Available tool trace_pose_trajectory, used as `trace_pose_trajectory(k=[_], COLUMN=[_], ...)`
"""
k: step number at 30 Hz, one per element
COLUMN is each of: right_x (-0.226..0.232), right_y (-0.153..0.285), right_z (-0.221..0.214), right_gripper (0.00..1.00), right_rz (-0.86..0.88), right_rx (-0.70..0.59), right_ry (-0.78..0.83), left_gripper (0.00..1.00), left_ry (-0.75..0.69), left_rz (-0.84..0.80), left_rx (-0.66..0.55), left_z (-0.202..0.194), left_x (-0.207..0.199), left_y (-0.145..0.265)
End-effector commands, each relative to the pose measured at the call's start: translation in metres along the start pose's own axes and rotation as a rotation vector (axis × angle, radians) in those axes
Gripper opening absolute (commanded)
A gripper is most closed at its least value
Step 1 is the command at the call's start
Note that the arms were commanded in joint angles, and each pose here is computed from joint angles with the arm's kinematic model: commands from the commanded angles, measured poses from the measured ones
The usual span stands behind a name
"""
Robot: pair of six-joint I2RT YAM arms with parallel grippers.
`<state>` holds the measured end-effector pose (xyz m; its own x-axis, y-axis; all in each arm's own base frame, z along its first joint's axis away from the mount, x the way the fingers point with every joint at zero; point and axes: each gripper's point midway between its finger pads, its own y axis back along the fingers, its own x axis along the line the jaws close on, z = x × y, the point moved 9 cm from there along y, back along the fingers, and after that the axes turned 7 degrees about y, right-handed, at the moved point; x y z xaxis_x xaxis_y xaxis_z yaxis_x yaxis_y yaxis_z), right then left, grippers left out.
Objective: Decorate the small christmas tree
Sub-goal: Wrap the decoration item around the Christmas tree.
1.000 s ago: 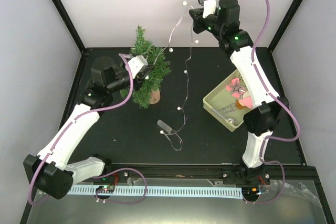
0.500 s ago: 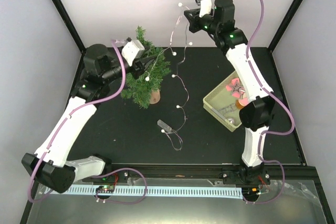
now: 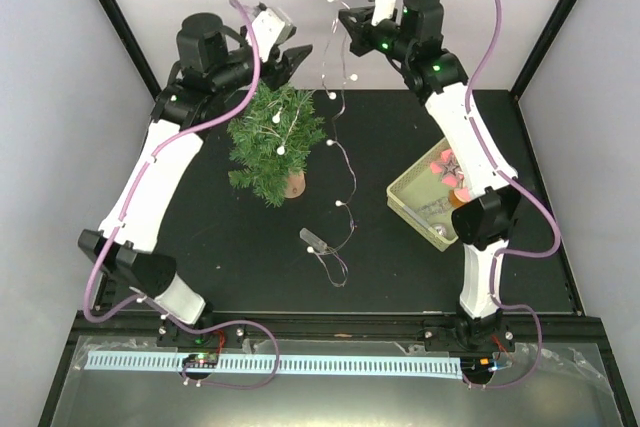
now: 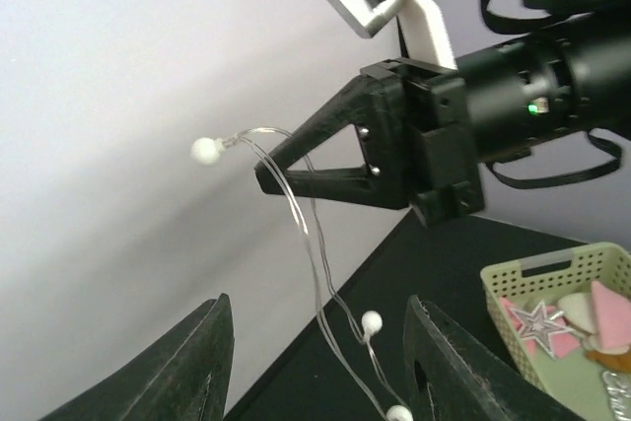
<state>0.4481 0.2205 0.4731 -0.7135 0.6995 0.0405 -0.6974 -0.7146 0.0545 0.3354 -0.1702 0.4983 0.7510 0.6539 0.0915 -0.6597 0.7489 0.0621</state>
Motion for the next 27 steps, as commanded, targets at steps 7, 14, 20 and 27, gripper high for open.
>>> trace_pose_trajectory(k=[7,14,20,27], right_x=[0.028,0.038,0.048,0.053], right_y=[0.004,0.009,0.019,0.028], right_z=[0.014,0.016,0.021,0.026], right_gripper=[0.01,0.01,0.01,0.01], right_rz=[0.046,0.082,0.116,0.126], right_rx=[-0.024,-0.026,-0.036,-0.046], right_ry=[0.061,0.079,0.1,0.114], left_gripper=[0.48,0.47,0.37,0.39], left_ry=[-0.002,-0.017,-0.022,-0.008], left_rz=[-0.059,-0.006,-0.005,-0.048], left_rx=[0.052,0.051,0.018,-0.02], left_z=[0.001,-0.005,0.0,0.004], left_x=[0.012,0.022,0.026,0.023], left_y=[-0.036,-0.049,-0.056,-0.06])
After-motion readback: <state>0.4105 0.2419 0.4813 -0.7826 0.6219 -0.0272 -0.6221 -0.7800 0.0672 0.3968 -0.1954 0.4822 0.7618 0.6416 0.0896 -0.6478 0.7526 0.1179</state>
